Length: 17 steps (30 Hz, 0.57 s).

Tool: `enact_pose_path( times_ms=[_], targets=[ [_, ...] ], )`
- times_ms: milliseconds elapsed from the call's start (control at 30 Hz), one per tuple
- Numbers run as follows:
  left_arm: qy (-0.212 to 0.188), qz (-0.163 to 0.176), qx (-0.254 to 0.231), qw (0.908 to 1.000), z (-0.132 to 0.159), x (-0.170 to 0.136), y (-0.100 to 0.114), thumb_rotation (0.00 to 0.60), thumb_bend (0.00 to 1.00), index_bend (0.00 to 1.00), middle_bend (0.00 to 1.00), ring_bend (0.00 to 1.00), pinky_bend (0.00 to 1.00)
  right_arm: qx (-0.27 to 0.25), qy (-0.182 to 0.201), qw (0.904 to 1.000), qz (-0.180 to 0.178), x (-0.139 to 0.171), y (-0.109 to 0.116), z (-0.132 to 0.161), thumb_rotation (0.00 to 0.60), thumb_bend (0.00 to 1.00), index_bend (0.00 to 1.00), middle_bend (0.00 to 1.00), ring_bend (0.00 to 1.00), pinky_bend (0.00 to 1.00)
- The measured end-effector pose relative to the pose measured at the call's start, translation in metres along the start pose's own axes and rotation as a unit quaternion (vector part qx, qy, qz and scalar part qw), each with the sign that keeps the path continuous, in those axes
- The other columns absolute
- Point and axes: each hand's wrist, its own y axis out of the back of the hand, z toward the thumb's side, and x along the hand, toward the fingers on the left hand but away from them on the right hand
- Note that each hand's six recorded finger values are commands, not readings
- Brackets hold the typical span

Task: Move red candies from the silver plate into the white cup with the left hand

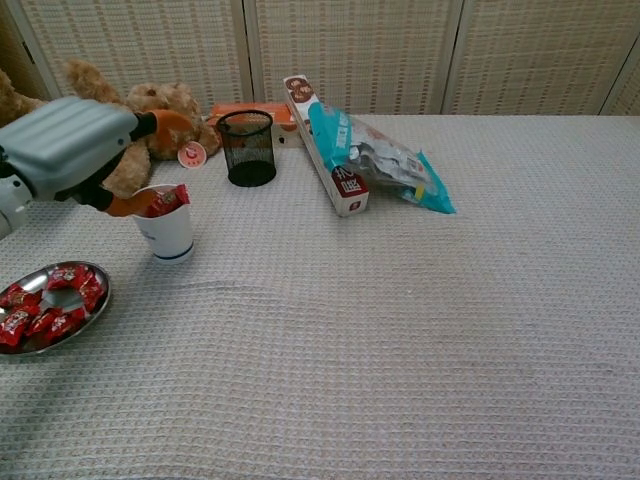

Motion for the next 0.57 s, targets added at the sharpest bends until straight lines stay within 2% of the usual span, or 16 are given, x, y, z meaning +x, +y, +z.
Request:
enact_pose_path(
  times_ms=[67,100,133,200,300,400,467,567],
  targets=[
    [-0.002,-0.002,-0.023,0.9997,-0.01,-0.019,0.001,0.6,0.39,0.12,0.19,0.32,0.61,0.0,0.001,1.0,-0.001,0.001,0.0,0.001,0.6,0.07,0.0,0.0,0.0,0.0],
    [-0.002,-0.005,-0.033,0.9994,-0.016,-0.029,0.0,0.6,0.39,0.11,0.18,0.26,0.52,0.0,0.002,1.0,-0.002,0.001,0.0,0.001,0.6,0.07,0.0,0.0,0.0,0.0],
    [-0.002,-0.01,-0.043,0.999,-0.022,-0.04,-0.001,0.6,0.39,0.09,0.14,0.16,0.4,0.001,0.003,1.0,-0.003,0.001,0.0,0.002,0.6,0.07,0.0,0.0,0.0,0.0],
    [0.006,-0.026,-0.069,0.9972,-0.04,-0.072,-0.005,0.6,0.39,0.05,0.08,0.05,0.27,0.002,0.007,1.0,-0.003,0.003,0.0,0.004,0.6,0.07,0.0,0.0,0.0,0.0],
    [0.034,-0.039,-0.111,0.9924,-0.069,-0.123,-0.006,0.6,0.39,0.01,0.05,0.02,0.21,0.004,0.011,0.9999,-0.005,0.007,-0.001,0.006,0.6,0.07,0.0,0.0,0.0,0.0],
    [0.08,-0.032,-0.145,0.9857,-0.1,-0.175,0.002,0.6,0.4,0.0,0.03,0.0,0.18,0.009,0.012,0.9998,-0.009,0.011,-0.001,0.008,0.6,0.07,0.0,0.0,0.0,0.0],
    [0.104,-0.024,-0.144,0.9838,-0.12,-0.206,0.015,0.6,0.4,0.0,0.02,0.0,0.18,0.011,0.01,0.9998,-0.012,0.014,-0.002,0.008,0.6,0.07,0.0,0.0,0.0,0.0],
    [0.119,-0.005,-0.128,0.9846,-0.134,-0.224,0.031,0.6,0.4,0.0,0.01,0.0,0.18,0.011,0.008,0.9998,-0.017,0.018,-0.001,0.009,0.6,0.07,0.0,0.0,0.0,0.0]
  ],
)
